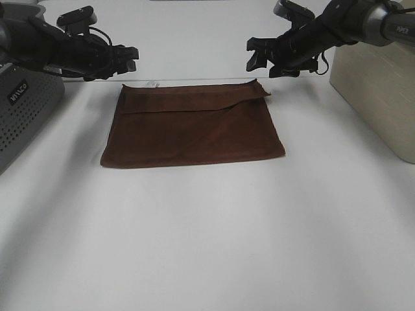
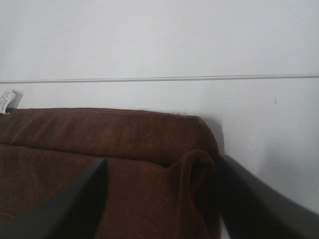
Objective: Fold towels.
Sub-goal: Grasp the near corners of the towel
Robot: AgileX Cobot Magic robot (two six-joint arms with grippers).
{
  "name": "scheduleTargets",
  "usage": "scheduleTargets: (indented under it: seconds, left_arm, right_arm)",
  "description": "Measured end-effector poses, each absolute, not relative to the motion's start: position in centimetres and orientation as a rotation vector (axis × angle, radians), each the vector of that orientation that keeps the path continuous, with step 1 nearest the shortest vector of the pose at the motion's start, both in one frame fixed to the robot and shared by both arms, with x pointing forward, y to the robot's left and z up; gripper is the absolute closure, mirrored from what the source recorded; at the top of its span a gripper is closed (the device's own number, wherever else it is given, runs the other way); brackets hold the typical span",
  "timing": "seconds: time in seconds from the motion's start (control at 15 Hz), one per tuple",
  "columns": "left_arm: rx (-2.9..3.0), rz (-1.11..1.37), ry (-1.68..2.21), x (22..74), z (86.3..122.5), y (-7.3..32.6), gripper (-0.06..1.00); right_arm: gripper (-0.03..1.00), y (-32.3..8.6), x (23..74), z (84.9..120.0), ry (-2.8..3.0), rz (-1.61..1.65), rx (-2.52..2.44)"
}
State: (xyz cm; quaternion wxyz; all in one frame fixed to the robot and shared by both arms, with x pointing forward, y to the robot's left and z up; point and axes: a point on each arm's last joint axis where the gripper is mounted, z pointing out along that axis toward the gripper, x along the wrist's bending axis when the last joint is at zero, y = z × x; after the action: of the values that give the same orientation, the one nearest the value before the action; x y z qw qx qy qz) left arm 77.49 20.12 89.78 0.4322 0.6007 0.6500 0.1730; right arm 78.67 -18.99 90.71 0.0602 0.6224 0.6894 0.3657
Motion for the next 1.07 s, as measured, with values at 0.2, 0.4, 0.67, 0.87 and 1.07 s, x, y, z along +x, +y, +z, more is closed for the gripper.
scheduleTargets:
  seconds: [0.2, 0.4, 0.67, 0.87, 1.07]
  left_arm:
    - [1.52, 0.382, 1.62, 77.3, 89.6, 20.2, 0.19]
    - [1.579, 0.244, 1.619, 76.8, 89.4, 20.9, 0.18]
    - [1.705, 0.134, 1.518, 75.5, 92.4, 20.6, 0.18]
    - [1.675, 0.005, 1.593, 74.8, 93.3, 20.5, 0.18]
    - [1.687, -0.137, 1.752, 73.0, 92.5, 20.8, 0.18]
  right_arm:
    - [0.21, -19.0, 78.1, 91.0, 2.169, 1.052, 1.876]
    - [0.2, -18.9, 76.7, 93.4, 2.306, 0.985, 1.86]
    - [0.2, -18.7, 75.1, 94.6, 2.416, 0.895, 1.981]
    - [0.2, -18.7, 74.0, 94.9, 2.498, 0.799, 2.058]
    - [0.2, -18.9, 73.0, 95.9, 2.512, 0.7, 2.184]
